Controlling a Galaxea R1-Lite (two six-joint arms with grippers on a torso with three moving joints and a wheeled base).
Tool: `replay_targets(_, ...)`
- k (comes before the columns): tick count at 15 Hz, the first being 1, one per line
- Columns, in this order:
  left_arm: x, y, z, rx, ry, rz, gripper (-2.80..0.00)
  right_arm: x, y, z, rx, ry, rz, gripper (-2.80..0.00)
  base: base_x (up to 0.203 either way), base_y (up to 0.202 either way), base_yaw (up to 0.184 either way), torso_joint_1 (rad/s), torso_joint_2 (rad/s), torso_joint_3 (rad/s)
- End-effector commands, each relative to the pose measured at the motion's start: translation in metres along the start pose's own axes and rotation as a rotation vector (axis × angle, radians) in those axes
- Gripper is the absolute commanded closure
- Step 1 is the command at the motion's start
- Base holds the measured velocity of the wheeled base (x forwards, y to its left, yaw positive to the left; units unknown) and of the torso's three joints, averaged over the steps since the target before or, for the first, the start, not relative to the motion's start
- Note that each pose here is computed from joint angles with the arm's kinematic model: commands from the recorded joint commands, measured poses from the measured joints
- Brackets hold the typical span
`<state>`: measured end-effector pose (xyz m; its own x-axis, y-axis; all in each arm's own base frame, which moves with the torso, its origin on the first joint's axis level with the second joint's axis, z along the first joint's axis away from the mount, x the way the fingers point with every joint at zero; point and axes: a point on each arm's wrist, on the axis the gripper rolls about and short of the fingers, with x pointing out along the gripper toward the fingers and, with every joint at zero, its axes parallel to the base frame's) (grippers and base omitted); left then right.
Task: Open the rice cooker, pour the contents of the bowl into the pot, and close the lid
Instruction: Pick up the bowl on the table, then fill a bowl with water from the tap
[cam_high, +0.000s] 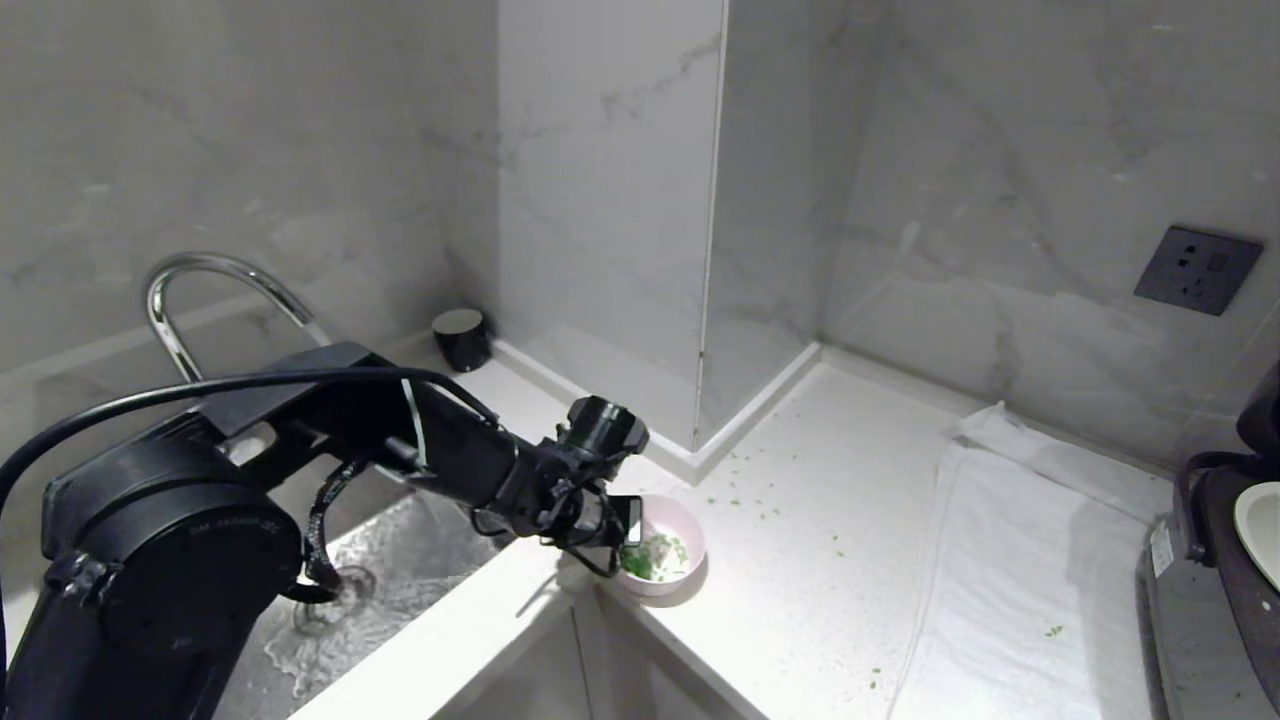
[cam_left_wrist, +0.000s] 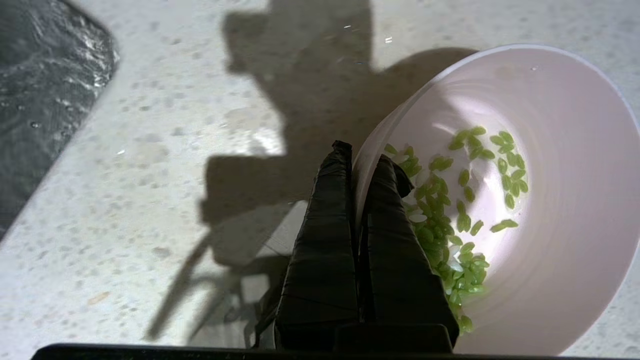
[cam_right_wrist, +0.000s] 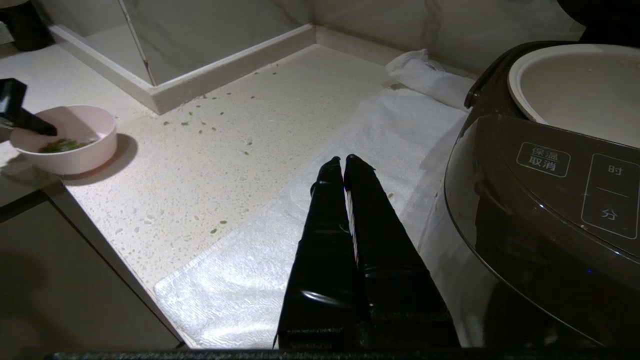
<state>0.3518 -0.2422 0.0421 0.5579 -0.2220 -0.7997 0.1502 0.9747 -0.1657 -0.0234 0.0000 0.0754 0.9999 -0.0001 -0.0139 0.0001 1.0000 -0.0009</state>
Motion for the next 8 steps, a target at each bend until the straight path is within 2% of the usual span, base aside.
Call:
replay_targets(1, -0.012, 0.030, 0.010, -0.072, 0.006, -0.003, 0.00, 0.000, 0.000, 0.000, 0.001, 0.000, 0.000, 0.00, 0.000, 0.000, 0.000, 0.000, 0.00, 0.000)
replay_targets(3, -0.019, 0.064, 0.020, -0.155, 0.003, 0.014, 0.00, 0.000, 0.000, 0.000, 0.000, 0.000, 0.000, 0.00, 0.000, 0.000, 0.000, 0.000, 0.00, 0.000)
replay_targets(8, -0.023, 0.149, 0.026, -0.319, -0.037, 0.077, 0.00, 0.000, 0.000, 0.000, -0.001, 0.000, 0.000, 0.00, 0.000, 0.000, 0.000, 0.000, 0.00, 0.000)
